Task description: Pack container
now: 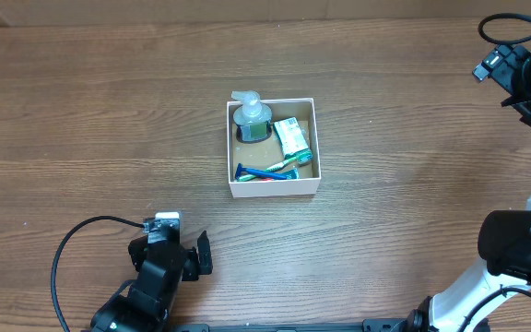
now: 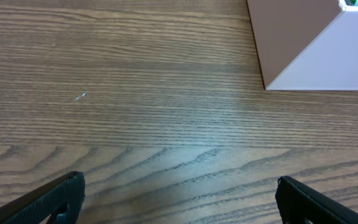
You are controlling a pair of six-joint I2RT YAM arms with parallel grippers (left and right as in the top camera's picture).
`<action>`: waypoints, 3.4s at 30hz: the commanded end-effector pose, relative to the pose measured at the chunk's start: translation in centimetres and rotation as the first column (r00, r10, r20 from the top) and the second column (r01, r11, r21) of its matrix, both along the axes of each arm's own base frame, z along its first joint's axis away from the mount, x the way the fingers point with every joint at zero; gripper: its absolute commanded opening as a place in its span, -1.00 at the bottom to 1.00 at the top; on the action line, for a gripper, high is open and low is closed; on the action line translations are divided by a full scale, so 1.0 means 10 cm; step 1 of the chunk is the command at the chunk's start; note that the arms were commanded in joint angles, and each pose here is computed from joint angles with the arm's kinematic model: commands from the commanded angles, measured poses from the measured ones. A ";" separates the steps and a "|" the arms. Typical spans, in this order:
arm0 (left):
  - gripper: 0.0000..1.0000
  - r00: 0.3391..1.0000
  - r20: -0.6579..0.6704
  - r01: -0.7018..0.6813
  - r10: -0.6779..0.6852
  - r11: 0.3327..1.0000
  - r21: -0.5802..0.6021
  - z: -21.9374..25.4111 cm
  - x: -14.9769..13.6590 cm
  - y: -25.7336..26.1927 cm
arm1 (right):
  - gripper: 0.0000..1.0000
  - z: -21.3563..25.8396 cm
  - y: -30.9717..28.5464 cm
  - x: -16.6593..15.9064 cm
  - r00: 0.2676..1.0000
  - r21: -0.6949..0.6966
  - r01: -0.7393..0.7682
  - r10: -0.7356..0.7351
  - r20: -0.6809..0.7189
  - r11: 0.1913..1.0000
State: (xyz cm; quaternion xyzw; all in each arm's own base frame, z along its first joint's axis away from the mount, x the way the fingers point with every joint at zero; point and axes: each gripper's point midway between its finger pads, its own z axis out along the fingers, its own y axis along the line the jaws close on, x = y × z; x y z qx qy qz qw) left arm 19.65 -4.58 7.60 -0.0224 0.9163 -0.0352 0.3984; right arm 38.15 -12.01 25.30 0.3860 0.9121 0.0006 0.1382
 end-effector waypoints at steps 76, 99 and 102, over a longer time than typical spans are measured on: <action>1.00 0.782 0.623 -0.016 0.012 1.000 0.001 0.80 0.49 0.39 | 1.00 0.09 0.03 0.00 1.000 -0.006 -0.002 0.002 0.029 1.000; 1.00 0.782 0.623 -0.016 0.012 1.000 0.001 0.80 0.50 0.39 | 1.00 1.97 1.13 -1.68 0.760 -0.173 -0.213 0.274 0.589 0.962; 1.00 0.782 0.623 -0.016 0.012 1.000 0.001 0.80 0.50 0.39 | 1.00 1.78 1.10 -1.93 0.778 -0.177 -0.205 0.270 0.568 0.963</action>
